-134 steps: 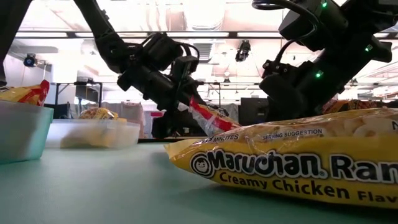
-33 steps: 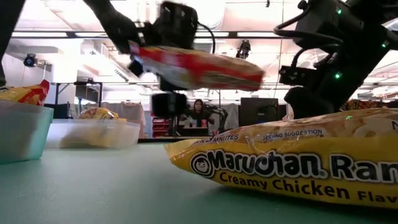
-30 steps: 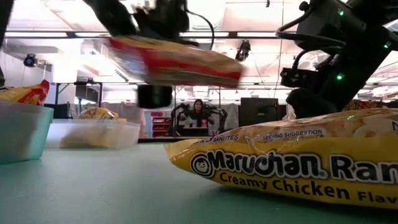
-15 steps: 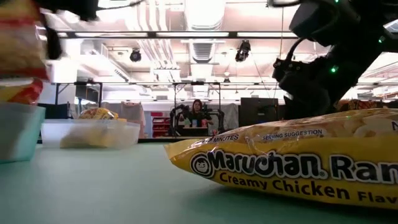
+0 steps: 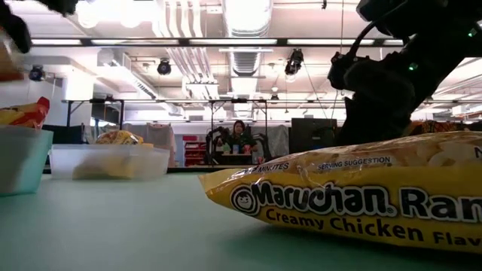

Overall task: Sort Maruchan noodles
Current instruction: Put the red noodle pack into the green bin

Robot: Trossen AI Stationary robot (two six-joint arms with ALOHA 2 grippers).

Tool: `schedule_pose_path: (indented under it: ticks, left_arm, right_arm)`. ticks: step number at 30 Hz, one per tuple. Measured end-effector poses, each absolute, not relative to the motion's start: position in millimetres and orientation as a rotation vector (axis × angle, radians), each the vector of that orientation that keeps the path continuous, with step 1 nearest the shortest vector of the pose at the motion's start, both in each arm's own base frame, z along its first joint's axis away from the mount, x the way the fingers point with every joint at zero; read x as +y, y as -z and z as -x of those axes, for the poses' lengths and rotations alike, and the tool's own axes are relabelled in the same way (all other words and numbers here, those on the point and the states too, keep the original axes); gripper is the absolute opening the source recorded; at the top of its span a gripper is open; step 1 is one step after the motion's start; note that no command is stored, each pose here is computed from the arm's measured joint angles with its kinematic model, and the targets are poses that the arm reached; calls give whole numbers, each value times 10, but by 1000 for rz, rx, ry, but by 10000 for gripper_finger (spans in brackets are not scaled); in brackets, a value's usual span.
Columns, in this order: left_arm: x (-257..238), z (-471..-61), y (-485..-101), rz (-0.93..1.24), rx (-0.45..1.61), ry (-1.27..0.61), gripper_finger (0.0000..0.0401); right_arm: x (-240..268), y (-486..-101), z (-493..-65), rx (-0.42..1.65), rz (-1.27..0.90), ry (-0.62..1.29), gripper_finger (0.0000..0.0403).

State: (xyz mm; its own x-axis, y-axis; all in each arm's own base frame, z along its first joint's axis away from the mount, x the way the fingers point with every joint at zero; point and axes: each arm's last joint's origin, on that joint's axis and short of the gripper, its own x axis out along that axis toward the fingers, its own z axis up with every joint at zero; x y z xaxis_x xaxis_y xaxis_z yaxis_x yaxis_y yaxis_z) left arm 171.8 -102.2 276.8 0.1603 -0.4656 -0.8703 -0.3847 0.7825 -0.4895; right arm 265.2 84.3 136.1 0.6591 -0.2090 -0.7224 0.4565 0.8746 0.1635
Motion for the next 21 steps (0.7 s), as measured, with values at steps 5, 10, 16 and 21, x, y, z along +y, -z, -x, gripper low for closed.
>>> schedule_pose_path:
  ticks: [5,10,16,21]
  left_arm:
    - [-966,-1532,-2820,772,1508,-21,84]
    - [-969,-1489,-2828,834,1510,-108,84]
    - [-1024,-1572,-2740,824,1556,-141,84]
    - [-1038,-1561,-2661,804,1681,-184,84]
  right_arm:
    - [881,-1360,-2640,767,-345,373,132]
    - [888,-1360,-2637,766,-352,374,132]
    - [935,-1385,-2665,812,-413,263,132]
    - [1036,-1483,-2733,857,-485,93,132]
